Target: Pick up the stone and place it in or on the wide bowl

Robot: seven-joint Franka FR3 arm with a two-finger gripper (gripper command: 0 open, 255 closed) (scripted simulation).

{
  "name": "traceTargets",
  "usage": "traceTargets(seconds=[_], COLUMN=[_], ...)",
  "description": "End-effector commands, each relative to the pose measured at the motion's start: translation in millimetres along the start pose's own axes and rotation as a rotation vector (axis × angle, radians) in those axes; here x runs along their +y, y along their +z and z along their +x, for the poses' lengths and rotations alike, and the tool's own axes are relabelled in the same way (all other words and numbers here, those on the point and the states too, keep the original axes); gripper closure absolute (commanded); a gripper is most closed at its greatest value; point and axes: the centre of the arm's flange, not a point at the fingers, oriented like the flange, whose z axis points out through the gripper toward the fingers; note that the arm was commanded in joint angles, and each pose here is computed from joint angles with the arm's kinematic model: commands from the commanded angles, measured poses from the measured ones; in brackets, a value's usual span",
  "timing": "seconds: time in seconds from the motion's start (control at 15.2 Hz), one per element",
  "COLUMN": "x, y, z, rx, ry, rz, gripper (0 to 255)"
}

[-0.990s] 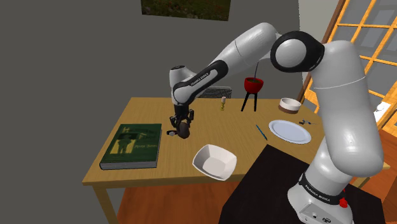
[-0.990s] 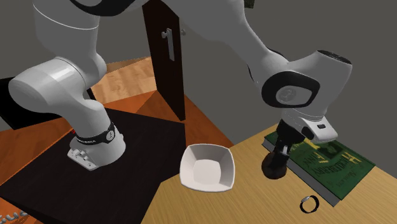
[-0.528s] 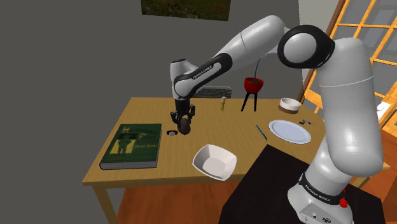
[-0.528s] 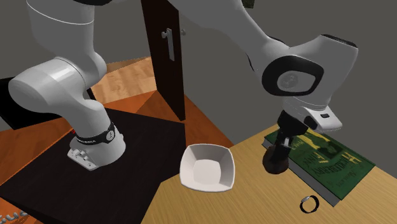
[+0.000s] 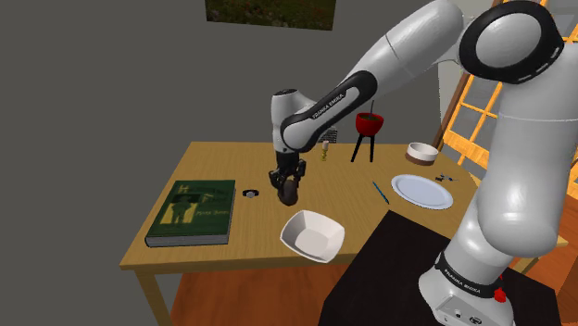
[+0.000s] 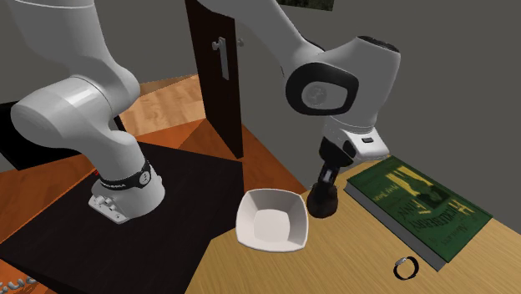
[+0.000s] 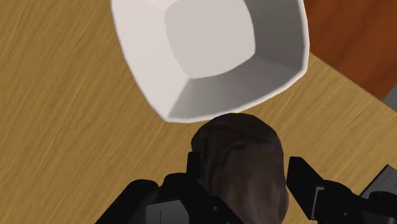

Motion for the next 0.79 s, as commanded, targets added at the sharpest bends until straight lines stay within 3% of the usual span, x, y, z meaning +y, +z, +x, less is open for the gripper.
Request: traceTargets(seconds=[0.0, 0.4, 0.73], x=[9.6, 34.3, 32.3], y=[0.3, 1.1, 27.3], z=[-27.2, -108.6, -107.0], rx=[0.0, 0.0, 0.0], ry=[0.0, 0.0, 0.0], rz=[0.0, 0.0, 0.0], gripper=[255, 255, 255])
